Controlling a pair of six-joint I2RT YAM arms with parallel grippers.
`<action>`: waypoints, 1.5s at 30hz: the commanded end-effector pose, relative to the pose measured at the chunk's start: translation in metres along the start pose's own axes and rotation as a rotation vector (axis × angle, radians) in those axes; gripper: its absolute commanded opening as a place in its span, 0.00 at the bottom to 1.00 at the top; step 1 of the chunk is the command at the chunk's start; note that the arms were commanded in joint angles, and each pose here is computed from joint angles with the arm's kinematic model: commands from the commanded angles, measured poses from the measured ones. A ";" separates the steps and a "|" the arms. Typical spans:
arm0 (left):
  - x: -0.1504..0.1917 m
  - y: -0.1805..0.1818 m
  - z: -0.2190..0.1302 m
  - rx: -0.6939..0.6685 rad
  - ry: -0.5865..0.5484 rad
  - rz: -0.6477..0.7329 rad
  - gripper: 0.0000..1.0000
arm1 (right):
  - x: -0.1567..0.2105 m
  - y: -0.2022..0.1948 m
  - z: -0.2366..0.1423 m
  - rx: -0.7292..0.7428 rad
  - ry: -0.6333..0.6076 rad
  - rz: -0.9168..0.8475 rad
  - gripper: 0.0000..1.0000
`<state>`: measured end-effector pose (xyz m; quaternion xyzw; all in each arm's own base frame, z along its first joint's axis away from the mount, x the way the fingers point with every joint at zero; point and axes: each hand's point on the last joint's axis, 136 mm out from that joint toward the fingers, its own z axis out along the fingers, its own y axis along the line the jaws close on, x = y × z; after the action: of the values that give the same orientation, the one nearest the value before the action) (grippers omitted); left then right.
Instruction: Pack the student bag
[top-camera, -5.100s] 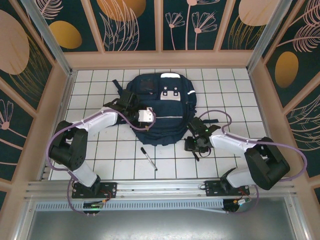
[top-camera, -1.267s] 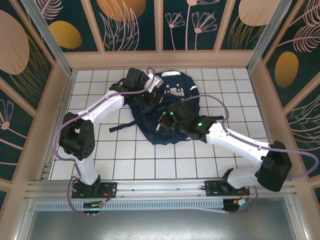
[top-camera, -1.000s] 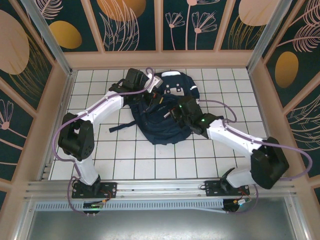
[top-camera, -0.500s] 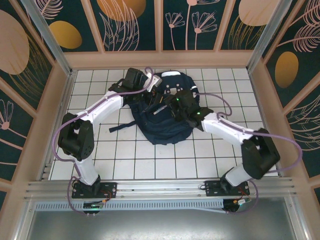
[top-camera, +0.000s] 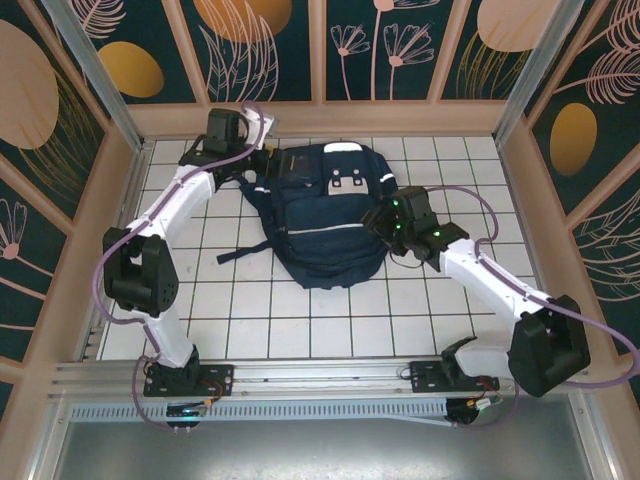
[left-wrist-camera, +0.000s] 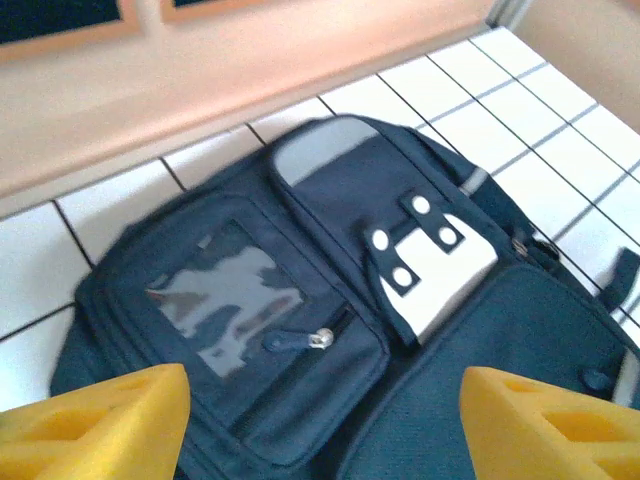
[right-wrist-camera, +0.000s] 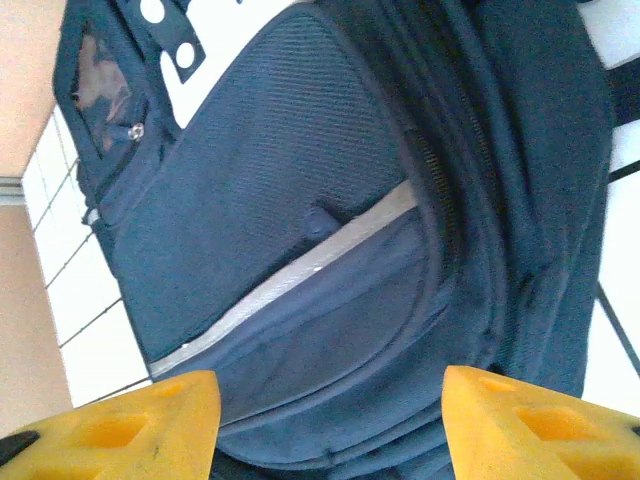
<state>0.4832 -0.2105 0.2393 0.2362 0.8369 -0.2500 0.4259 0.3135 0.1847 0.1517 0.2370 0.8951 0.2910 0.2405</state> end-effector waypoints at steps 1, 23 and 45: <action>0.019 0.000 0.029 0.043 0.018 0.028 0.61 | 0.005 -0.006 0.009 0.002 0.054 -0.045 0.60; 0.254 -0.116 0.030 0.276 0.555 -0.123 0.41 | -0.096 -0.022 0.096 -0.109 0.088 -0.365 0.26; 0.196 -0.192 0.019 0.561 0.195 0.992 0.59 | 0.044 -0.050 -0.024 -0.073 0.301 -0.158 0.58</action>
<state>0.2836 -0.3233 0.1220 0.6565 0.6348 -0.2307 0.3360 0.2902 0.1468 0.1346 0.0988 0.9240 0.3099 0.2012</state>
